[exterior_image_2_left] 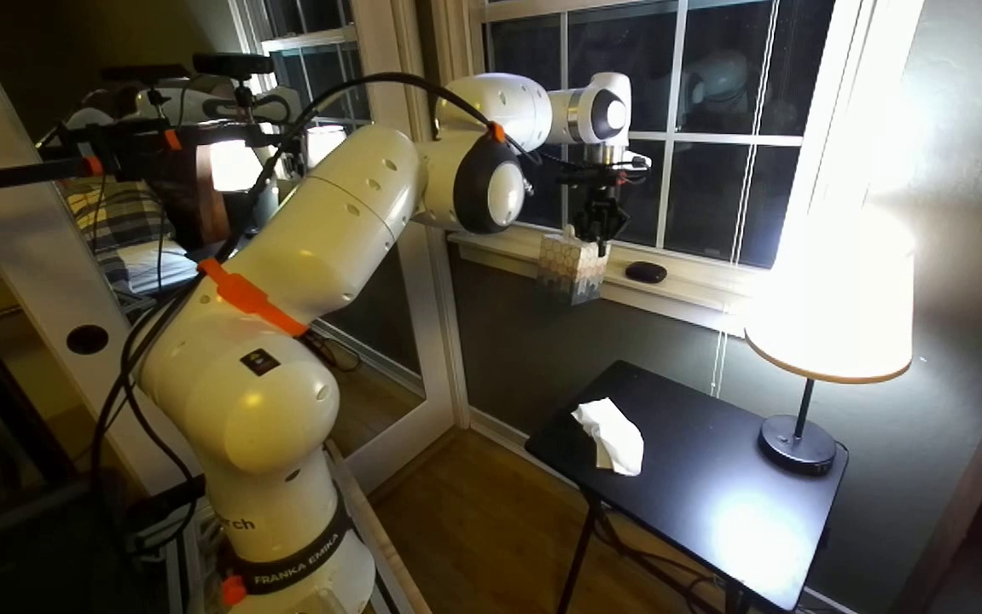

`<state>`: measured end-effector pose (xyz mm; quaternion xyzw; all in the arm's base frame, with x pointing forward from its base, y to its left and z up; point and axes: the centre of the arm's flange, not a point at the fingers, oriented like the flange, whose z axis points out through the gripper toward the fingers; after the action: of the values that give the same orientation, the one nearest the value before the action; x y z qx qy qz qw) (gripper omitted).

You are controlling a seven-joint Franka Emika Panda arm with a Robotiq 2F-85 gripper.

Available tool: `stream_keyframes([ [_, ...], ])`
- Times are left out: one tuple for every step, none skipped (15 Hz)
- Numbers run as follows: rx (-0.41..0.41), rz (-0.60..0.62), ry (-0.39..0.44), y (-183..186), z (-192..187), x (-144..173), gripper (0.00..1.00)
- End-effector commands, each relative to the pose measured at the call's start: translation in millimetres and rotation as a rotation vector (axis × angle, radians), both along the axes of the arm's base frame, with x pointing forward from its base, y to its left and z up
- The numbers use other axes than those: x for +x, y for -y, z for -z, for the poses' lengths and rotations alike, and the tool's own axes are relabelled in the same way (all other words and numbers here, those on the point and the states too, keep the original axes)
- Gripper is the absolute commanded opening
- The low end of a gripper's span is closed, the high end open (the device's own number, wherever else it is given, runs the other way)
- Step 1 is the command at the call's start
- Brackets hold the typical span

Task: Put the tissue box on the windowsill.

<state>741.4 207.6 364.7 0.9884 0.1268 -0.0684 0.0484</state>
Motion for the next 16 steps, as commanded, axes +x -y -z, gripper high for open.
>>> stream_keyframes([
  [-0.029, 0.022, 0.023, 42.8, 42.7, -27.4, 0.01],
  [-0.039, 0.031, 0.037, 51.8, 53.4, -24.4, 0.01],
  [-0.037, 0.038, 0.053, 62.7, 63.4, -21.0, 0.01],
  [-0.025, 0.053, 0.058, 69.5, 70.3, -19.6, 0.01],
  [-0.016, 0.047, 0.067, 77.8, 74.9, -19.0, 0.01],
  [-0.015, 0.042, 0.069, 84.1, 81.5, -18.7, 0.01],
  [-0.014, 0.028, 0.073, 91.1, 86.6, -18.3, 0.01],
  [-0.017, 0.009, 0.073, 98.8, 90.3, -20.9, 0.01],
  [-0.015, -0.015, 0.061, 104.7, 93.8, -25.7, 0.01],
  [-0.011, -0.042, 0.059, 109.2, 95.8, -31.1, 0.01],
  [-0.023, -0.072, 0.057, 115.2, 97.0, -37.1, 0.01],
  [-0.035, -0.095, 0.057, 120.4, 96.9, -42.1, 0.01],
  [-0.046, -0.113, 0.065, 127.0, 97.1, -46.6, 0.01],
  [-0.053, -0.122, 0.084, 133.4, 98.9, -48.6, 0.01],
  [-0.063, -0.125, 0.108, 138.9, 100.0, -49.1, 0.01],
  [-0.063, -0.123, 0.127, 144.6, 103.6, -48.6, 0.01],
])
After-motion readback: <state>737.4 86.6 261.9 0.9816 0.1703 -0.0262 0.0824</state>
